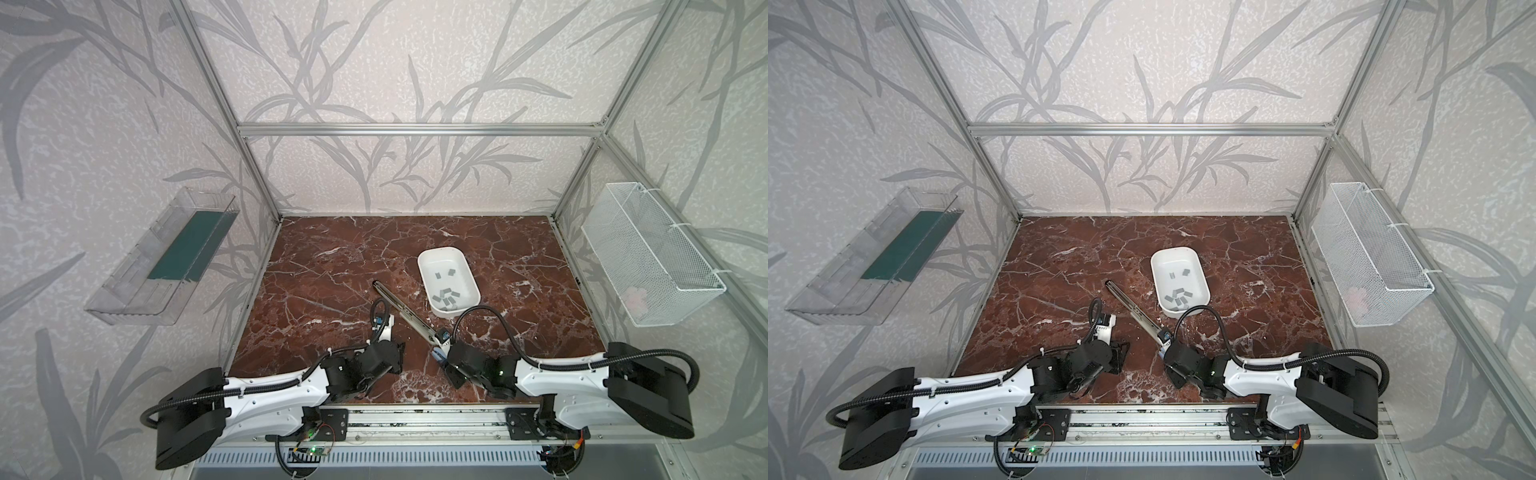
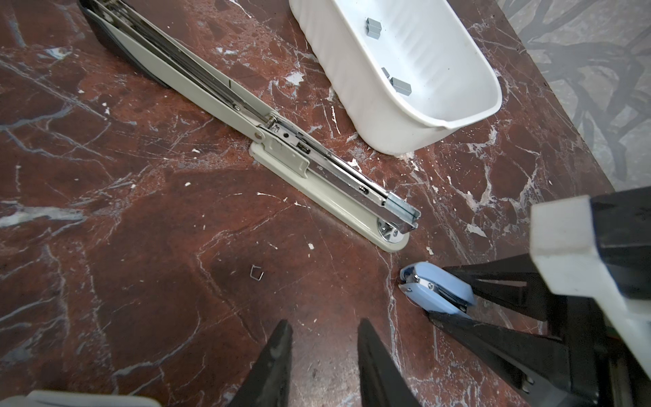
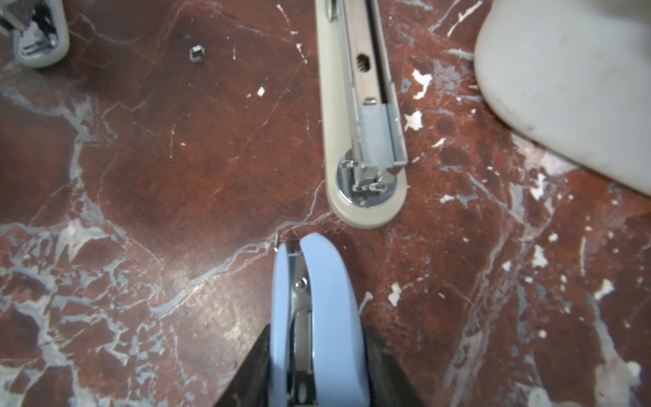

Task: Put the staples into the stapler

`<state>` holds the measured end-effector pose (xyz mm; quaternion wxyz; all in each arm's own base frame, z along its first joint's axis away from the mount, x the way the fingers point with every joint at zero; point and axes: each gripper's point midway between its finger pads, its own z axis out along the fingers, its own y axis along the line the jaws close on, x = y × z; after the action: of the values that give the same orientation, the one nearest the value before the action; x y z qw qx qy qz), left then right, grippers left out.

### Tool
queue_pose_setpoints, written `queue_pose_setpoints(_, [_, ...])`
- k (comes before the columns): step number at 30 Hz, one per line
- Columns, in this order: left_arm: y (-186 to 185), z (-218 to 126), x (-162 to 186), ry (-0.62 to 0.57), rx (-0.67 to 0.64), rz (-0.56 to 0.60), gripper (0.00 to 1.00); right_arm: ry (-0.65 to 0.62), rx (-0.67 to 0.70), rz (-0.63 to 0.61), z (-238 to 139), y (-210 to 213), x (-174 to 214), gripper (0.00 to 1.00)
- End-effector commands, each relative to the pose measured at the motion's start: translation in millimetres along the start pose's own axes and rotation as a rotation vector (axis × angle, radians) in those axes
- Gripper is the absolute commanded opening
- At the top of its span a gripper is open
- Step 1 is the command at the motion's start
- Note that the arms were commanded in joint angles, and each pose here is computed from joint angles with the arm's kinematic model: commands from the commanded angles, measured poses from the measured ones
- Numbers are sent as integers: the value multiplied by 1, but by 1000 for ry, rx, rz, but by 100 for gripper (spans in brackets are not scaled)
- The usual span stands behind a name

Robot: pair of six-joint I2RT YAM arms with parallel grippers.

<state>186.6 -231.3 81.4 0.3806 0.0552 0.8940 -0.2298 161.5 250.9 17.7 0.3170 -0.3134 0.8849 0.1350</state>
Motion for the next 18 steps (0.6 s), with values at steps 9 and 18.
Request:
queue_pose_setpoints(9, [6, -9, -17, -40, -49, -38, 34, 25, 101, -121, -7, 13, -8, 30])
queue_pose_setpoints(18, [79, -46, -41, -12, -241, -227, 39, 78, 444, -374, -3, 30, -43, 36])
